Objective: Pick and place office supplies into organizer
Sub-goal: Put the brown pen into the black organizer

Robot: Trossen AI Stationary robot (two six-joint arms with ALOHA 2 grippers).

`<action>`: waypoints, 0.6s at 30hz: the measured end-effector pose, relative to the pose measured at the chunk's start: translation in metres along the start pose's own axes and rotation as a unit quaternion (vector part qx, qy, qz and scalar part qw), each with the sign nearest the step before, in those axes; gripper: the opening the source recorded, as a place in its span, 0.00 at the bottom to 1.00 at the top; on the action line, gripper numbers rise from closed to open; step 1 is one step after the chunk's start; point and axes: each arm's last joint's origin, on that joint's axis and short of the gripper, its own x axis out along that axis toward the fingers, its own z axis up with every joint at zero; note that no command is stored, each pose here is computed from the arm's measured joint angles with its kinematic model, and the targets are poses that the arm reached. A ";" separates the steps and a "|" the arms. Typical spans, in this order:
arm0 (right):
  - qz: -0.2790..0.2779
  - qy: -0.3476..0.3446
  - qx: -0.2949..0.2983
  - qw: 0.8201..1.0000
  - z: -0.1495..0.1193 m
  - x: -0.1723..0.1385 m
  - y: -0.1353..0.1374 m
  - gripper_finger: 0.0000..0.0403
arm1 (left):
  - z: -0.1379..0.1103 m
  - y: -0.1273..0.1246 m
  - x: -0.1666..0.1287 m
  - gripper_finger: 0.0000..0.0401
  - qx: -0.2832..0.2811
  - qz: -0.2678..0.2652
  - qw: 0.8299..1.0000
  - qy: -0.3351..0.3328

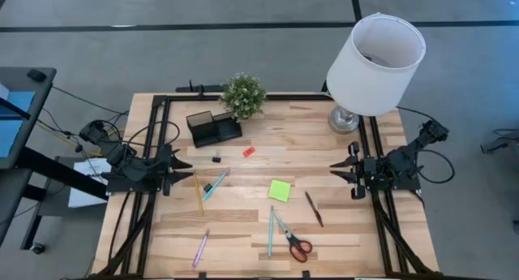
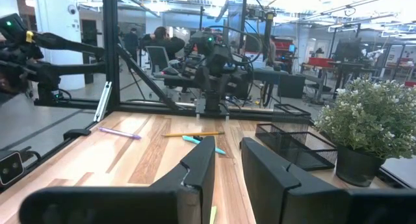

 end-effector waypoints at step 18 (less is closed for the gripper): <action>0.008 -0.016 -0.048 0.999 0.003 0.000 0.000 0.18 | 0.002 0.004 0.000 0.36 -0.126 0.055 0.989 -0.050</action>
